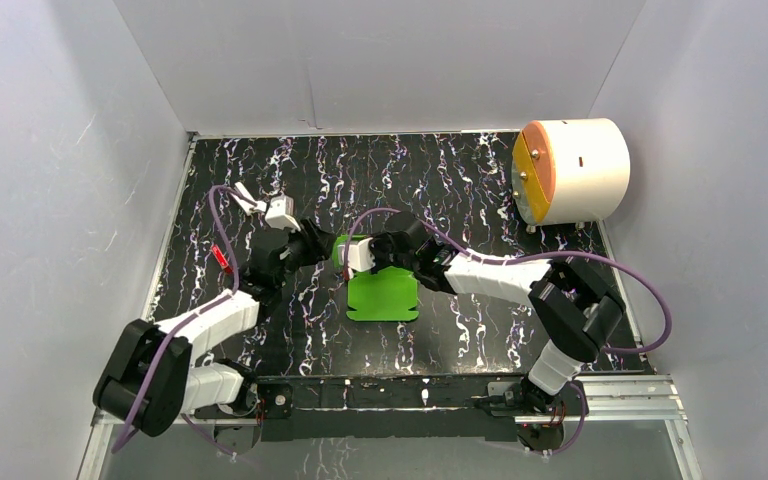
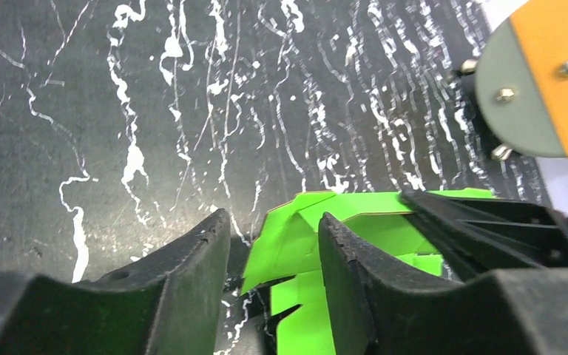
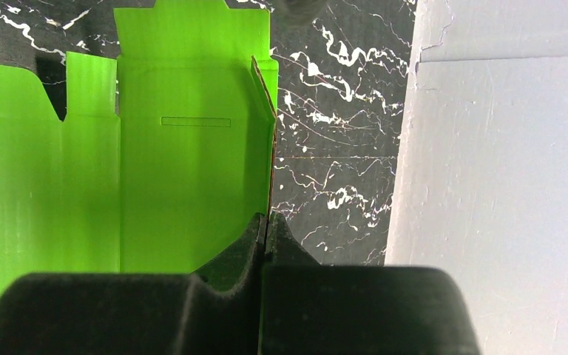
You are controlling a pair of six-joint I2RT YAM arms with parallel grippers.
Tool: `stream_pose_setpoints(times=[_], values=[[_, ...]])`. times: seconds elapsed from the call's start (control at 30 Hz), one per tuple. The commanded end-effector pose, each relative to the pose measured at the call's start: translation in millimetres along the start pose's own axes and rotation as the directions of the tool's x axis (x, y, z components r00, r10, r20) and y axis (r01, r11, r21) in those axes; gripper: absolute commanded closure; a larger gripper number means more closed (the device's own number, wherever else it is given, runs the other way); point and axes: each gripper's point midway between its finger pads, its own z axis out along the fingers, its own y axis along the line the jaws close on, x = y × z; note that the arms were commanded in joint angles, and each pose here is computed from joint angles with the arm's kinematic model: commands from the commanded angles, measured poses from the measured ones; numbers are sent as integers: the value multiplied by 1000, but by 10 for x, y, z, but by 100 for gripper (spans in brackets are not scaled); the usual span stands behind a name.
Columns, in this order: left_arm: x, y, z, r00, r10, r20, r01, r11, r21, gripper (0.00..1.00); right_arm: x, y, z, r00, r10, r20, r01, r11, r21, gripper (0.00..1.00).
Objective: Fold the paper box
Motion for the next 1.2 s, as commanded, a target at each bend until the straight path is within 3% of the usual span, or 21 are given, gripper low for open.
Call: stream_pose_setpoints(times=[0.0, 0.57, 1.17], values=[[26, 105, 69, 999, 45, -20, -46, 999, -26, 53, -133, -179, -98, 998, -45, 39, 43, 998, 55, 100], [106, -18, 223, 997, 6, -77, -1, 998, 69, 47, -160, -85, -84, 996, -57, 67, 56, 998, 23, 100], [409, -148, 258, 979, 35, -200, 2, 983, 183, 56, -234, -63, -26, 993, -95, 74, 93, 995, 32, 100]])
